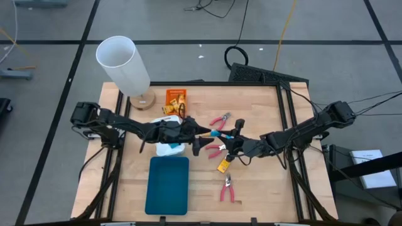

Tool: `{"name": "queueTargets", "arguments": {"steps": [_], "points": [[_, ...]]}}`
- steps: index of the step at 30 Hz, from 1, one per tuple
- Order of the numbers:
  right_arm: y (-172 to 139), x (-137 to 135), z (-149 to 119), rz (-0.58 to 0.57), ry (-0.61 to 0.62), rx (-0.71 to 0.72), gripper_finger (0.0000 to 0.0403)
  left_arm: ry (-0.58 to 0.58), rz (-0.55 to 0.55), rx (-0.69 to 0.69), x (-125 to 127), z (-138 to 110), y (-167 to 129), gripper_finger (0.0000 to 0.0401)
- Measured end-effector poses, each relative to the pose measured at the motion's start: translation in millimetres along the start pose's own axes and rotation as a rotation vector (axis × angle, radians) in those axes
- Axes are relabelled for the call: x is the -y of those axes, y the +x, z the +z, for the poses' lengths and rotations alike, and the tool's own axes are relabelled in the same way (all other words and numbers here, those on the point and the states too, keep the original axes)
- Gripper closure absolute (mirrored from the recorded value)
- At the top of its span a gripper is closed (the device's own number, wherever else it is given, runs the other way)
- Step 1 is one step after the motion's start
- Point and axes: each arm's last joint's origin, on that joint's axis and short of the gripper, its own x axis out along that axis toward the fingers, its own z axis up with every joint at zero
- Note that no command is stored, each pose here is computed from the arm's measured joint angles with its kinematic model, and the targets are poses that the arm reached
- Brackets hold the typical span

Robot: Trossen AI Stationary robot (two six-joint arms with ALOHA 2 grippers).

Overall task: Pick & Place School Supplies
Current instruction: Put the blue eraser into the white bin

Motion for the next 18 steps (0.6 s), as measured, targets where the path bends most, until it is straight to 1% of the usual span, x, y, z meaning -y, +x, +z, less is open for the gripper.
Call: {"name": "queueTargets", "arguments": {"steps": [7,11,14,18], "points": [[2,3,-1,-0.009,0.005,-0.007,0.0332,0.009,0.001,-0.006,2,1,15,0.0132],[2,3,-1,-0.009,0.005,-0.007,0.0332,0.007,0.014,-0.006,-2,2,17,0.0138],[2,2,-1,-0.008,0.002,-0.011,0.0332,0.004,0.028,-0.013,-5,2,18,0.0165],[2,2,-2,-0.008,0.001,-0.012,0.0332,-0.024,0.035,-0.008,-8,4,18,0.0228]]}}
